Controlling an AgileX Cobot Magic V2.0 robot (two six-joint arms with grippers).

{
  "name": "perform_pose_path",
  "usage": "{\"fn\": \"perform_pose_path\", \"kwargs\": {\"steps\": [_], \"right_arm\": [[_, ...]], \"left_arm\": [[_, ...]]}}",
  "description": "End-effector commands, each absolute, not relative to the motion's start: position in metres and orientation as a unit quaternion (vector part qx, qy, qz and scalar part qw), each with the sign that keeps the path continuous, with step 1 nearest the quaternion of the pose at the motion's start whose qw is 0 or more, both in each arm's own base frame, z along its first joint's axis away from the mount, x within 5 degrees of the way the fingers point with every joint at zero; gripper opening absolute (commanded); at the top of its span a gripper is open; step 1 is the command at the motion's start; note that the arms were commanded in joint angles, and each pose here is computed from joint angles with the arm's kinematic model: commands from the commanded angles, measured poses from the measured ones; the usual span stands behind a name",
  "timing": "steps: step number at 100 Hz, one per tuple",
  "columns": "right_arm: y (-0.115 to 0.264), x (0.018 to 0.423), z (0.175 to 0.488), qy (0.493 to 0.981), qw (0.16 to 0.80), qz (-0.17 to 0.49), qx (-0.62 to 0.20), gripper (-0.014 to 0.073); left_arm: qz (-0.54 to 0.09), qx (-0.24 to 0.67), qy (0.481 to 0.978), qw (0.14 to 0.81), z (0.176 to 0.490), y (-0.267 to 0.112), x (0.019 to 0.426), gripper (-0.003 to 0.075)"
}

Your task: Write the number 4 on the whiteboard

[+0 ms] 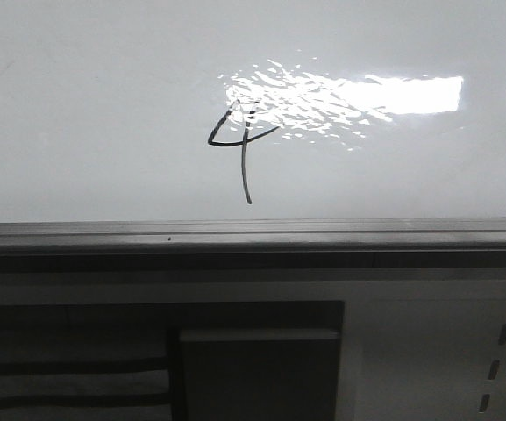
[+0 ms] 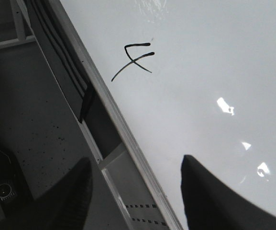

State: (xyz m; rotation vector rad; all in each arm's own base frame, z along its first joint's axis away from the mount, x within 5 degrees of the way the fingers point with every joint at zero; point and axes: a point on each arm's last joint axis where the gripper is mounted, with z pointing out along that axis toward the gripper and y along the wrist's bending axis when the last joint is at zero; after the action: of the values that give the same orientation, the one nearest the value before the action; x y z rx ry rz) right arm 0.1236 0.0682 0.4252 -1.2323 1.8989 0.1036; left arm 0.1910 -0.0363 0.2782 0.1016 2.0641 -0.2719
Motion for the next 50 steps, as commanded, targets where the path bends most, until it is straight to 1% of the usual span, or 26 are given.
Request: {"fn": "perform_pose_path", "kwargs": {"steps": [1, 15, 40, 45, 50], "right_arm": [[0.068, 0.123, 0.435, 0.747, 0.459, 0.039, -0.479, 0.0364], [0.068, 0.123, 0.435, 0.747, 0.459, 0.039, -0.479, 0.0364], [0.068, 0.124, 0.435, 0.747, 0.46, 0.039, -0.478, 0.0364], [0.068, 0.124, 0.435, 0.747, 0.46, 0.039, -0.478, 0.0364], [0.068, 0.124, 0.435, 0.747, 0.46, 0.039, -0.478, 0.0364]], "left_arm": [[-0.103, 0.004, 0.829, 0.55, 0.29, -0.032, 0.202, -0.002], [-0.095, -0.001, 0.84, 0.535, 0.28, -0.032, 0.215, -0.002], [-0.088, 0.003, 0.845, 0.528, 0.276, -0.032, 0.221, -0.0015], [-0.086, 0.007, 0.845, 0.528, 0.276, -0.032, 0.221, 0.0003], [-0.085, 0.009, 0.845, 0.528, 0.276, -0.032, 0.221, 0.0042]]}}
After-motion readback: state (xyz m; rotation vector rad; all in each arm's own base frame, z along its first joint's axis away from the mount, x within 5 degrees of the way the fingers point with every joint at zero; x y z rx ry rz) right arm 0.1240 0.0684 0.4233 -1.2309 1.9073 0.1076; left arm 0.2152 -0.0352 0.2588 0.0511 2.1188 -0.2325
